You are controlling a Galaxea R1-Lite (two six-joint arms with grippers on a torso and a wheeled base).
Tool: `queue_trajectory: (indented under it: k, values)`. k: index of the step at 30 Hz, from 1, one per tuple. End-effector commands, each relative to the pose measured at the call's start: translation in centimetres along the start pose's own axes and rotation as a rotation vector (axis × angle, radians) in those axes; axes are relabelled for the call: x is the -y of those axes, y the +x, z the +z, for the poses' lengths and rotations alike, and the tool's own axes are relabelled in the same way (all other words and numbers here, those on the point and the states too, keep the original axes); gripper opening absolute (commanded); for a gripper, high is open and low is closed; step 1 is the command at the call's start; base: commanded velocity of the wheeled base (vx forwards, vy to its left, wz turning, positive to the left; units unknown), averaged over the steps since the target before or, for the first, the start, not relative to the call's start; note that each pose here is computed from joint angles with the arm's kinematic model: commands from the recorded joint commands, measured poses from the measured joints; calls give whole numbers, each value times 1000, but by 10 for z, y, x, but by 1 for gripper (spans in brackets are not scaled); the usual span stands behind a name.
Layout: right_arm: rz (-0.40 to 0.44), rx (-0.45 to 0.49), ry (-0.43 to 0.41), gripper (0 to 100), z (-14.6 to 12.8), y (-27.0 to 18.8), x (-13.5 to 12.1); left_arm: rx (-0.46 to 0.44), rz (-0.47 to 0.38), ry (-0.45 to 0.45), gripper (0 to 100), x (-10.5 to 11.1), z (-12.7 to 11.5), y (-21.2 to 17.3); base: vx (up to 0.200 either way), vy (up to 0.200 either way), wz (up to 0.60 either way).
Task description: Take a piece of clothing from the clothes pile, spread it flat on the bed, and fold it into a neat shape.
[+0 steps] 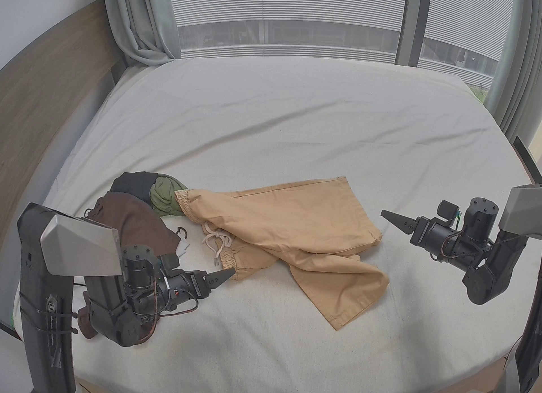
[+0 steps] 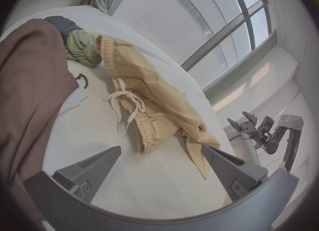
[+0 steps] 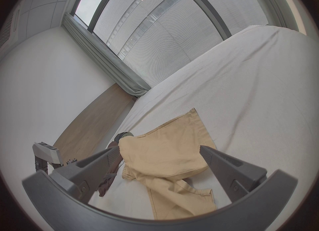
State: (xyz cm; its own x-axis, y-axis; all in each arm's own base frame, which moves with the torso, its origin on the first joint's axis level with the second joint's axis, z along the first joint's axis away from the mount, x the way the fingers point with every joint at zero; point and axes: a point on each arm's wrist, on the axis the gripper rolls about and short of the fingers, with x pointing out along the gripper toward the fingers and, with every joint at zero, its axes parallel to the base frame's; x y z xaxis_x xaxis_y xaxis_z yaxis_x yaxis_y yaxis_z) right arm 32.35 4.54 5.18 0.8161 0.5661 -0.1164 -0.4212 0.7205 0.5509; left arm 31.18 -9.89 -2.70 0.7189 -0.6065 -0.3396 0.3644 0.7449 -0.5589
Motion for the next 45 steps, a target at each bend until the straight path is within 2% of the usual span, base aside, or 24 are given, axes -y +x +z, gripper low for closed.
queue_trajectory:
  k: [1,15,23,39,40,45]
  values:
    - [3,4,-1,100,1,1,0,-5,-4,28,100,-7,-6,14,0,0,0]
    - [11,6,-2,100,2,1,-1,28,-24,37,100,-14,-4,37,0,0,0]
    - [11,6,-1,100,2,2,0,14,-51,47,100,-10,-11,48,0,0,0]
    - [11,10,-1,100,3,3,0,18,-50,49,100,-18,-17,62,0,0,0]
    - [13,12,-3,100,4,3,0,22,-49,50,0,-18,-17,62,0,0,0]
    - [11,10,-1,100,3,3,0,16,-47,50,0,-19,-18,64,0,0,0]
